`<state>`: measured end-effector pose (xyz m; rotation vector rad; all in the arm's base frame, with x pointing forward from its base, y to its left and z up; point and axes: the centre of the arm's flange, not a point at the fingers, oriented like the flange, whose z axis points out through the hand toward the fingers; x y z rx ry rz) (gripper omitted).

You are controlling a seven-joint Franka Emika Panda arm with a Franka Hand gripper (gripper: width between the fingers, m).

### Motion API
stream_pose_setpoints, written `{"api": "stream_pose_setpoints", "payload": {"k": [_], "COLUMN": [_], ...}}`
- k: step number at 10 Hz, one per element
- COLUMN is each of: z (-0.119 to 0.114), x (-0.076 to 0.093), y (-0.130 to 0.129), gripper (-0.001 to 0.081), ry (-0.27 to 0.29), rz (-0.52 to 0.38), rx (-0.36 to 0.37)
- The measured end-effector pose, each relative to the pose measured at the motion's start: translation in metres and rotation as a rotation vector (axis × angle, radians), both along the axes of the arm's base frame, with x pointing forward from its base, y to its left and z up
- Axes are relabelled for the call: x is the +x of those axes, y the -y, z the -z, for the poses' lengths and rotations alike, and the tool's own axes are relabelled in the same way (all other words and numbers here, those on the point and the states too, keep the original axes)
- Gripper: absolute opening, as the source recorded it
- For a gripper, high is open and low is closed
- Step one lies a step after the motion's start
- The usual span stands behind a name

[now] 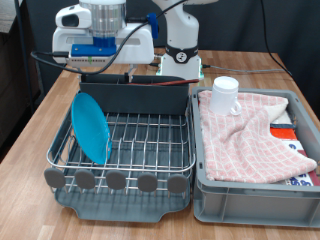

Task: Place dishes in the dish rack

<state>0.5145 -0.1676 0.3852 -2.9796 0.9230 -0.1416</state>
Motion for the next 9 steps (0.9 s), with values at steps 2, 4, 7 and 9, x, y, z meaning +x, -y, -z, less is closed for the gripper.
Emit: {"api": "stream_pose_setpoints", "payload": {"k": [2,4,7,9], "z": [-0.026,-0.053,-0.085,-0.094], "x": [-0.003,-0.006,-0.009,-0.009], "y": [-0.010,-0.027,-0.064,-0.093], "gripper": [0.0802,0.0802,0.0802,0.0802], "ry": [0.004,-0.012,-0.062,-0.067], "rz": [-0.024,-0.054,-0.150,-0.213], "rx": [0.037,0.035,-0.026,-0.033]}}
